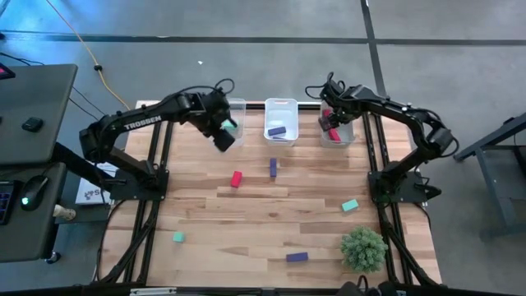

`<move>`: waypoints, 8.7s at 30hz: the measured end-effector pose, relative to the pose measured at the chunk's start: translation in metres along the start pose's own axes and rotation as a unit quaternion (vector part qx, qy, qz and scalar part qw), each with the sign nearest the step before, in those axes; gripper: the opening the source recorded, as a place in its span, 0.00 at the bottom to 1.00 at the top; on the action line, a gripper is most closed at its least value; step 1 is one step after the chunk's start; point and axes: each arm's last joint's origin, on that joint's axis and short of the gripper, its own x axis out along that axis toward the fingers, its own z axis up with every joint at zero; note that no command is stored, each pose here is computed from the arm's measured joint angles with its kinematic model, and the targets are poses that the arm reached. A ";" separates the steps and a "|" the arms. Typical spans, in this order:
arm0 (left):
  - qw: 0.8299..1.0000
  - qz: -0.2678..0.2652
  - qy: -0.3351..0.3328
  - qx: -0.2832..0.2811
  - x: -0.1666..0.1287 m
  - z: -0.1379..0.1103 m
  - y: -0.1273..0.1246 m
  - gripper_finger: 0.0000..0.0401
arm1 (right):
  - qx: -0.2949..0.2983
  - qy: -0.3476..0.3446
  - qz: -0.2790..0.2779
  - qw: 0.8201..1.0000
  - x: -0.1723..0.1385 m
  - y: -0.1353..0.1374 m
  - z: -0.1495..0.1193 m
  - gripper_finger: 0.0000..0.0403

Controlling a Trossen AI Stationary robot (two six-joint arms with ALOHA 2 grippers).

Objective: Sort & place blocks by color
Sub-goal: Put the blue block into the transparent bin, then put the violet block into the white bin

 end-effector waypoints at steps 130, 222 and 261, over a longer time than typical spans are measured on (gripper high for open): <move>0.967 0.003 -0.044 -0.250 0.036 -0.300 -0.140 0.00 | -0.093 -0.064 0.119 0.986 -0.070 0.091 -0.033 0.43; 0.991 0.027 -0.132 -0.014 0.109 -0.001 0.083 0.00 | 0.092 -0.168 0.249 0.949 -0.084 0.109 -0.007 0.43; 0.990 0.039 -0.135 0.021 0.106 0.004 0.082 0.25 | 0.113 -0.126 0.318 0.933 -0.111 0.163 -0.067 0.43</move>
